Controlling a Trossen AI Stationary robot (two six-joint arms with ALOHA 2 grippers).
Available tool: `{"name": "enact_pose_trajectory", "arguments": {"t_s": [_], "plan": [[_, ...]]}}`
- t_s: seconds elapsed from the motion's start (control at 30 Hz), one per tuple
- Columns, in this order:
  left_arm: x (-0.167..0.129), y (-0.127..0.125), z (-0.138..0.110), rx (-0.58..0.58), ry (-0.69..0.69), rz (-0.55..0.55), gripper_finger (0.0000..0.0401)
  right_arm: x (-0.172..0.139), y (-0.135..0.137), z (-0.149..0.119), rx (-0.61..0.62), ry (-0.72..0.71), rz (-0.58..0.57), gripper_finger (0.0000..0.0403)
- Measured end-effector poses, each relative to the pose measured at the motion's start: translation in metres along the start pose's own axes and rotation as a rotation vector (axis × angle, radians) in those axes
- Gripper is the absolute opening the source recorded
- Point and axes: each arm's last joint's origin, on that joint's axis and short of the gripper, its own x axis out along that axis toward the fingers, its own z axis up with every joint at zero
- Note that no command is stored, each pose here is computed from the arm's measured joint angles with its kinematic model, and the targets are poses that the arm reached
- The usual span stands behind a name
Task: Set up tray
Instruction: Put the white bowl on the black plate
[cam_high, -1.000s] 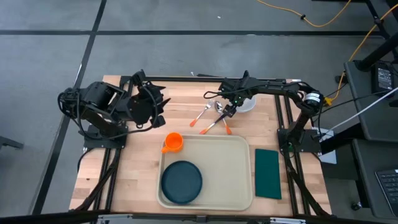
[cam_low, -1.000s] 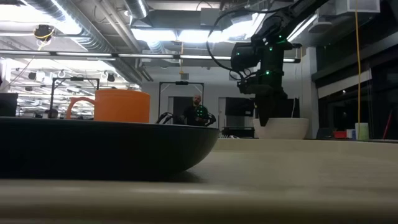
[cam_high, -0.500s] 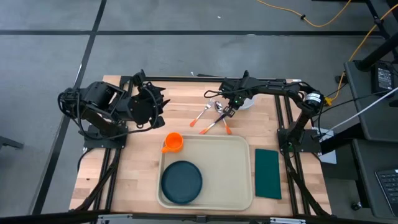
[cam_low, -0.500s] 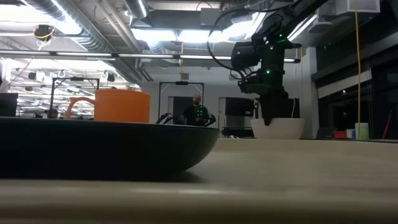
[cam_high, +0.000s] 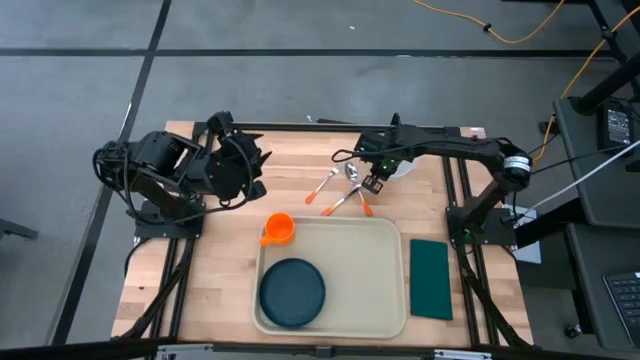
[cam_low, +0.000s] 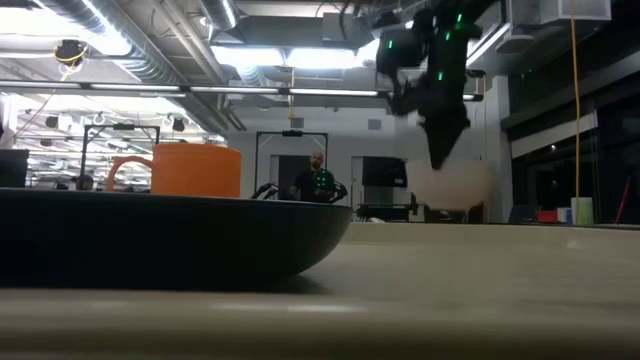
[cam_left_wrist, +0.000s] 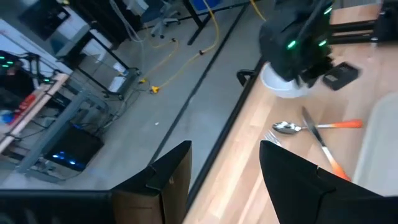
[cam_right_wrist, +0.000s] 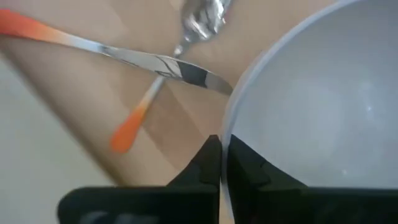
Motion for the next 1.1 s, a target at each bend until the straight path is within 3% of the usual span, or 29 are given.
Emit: {"name": "enact_pose_trajectory", "arguments": {"t_s": [0.23,0.47,0.63,0.8,1.1], "plan": [[0.000,0.002,-0.001,0.012,-0.011,0.072,0.0182,-0.084,0.021,-0.017,-0.026,-0.117,0.074,0.0012],[-0.002,0.006,-0.001,0.024,-0.025,0.119,0.0182,-0.176,0.048,-0.049,-0.131,-0.206,0.213,0.0012],[-0.007,0.022,-0.004,-0.004,-0.044,0.167,0.0182,-0.223,0.074,-0.071,-0.190,-0.293,0.360,0.0012],[-0.010,0.043,-0.008,-0.060,-0.045,0.203,0.0182,-0.235,0.112,-0.081,-0.240,-0.315,0.464,0.0012],[-0.015,0.073,-0.016,-0.071,-0.033,0.241,0.0182,-0.204,0.216,-0.061,-0.389,-0.275,0.665,0.0012]]}}
